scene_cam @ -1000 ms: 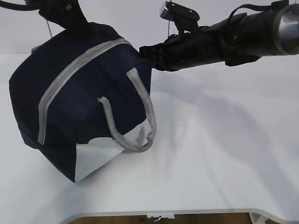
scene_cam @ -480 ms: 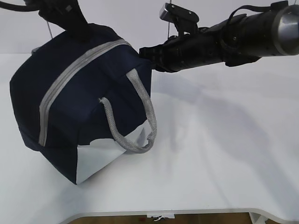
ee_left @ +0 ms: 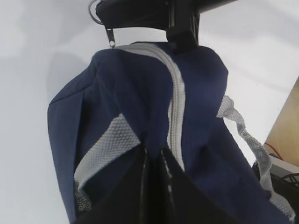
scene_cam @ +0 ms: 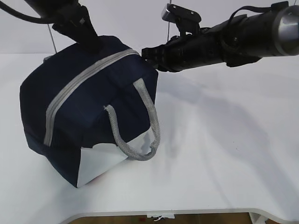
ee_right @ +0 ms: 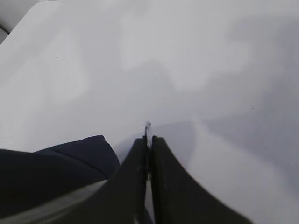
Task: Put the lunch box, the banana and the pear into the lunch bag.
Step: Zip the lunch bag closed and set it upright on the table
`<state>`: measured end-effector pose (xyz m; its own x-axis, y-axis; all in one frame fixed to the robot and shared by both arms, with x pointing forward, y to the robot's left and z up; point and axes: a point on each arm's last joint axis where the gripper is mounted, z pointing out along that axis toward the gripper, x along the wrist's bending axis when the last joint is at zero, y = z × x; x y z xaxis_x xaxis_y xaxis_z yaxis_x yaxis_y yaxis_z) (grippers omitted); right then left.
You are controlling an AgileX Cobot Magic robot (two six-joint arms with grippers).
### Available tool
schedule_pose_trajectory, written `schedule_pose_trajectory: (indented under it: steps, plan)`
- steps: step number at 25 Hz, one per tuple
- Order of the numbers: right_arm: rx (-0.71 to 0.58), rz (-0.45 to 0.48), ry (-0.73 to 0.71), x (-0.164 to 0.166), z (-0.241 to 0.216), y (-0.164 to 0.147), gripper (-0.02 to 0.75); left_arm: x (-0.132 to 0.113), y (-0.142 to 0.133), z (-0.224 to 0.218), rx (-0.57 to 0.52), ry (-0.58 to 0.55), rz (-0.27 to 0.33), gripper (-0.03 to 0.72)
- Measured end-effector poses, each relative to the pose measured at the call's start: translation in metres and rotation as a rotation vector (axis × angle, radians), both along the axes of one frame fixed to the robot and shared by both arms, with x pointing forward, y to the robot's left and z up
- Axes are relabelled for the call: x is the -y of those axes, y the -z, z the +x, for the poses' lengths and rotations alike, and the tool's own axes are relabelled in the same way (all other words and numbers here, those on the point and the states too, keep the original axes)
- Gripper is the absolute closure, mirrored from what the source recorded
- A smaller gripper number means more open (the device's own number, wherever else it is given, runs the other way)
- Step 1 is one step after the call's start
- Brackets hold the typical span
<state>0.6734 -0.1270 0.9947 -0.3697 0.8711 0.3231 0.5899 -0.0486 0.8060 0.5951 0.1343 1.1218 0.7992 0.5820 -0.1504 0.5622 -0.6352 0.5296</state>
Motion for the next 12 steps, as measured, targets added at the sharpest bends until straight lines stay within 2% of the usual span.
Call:
schedule_pose_trajectory:
  steps: [4, 10, 12]
  plan:
    - [0.003, -0.003, 0.008, 0.001, 0.000, 0.000, 0.631, 0.001, 0.005, 0.003, -0.011, 0.000, 0.002, 0.690]
    - [0.043, 0.007, 0.010, 0.003, -0.003, -0.018, 0.412, 0.002, 0.009, 0.005, -0.018, -0.001, 0.005, 0.690]
    - [0.058, 0.006, -0.001, 0.003, -0.005, -0.025, 0.380, 0.002, 0.011, 0.006, -0.023, -0.001, 0.007, 0.690]
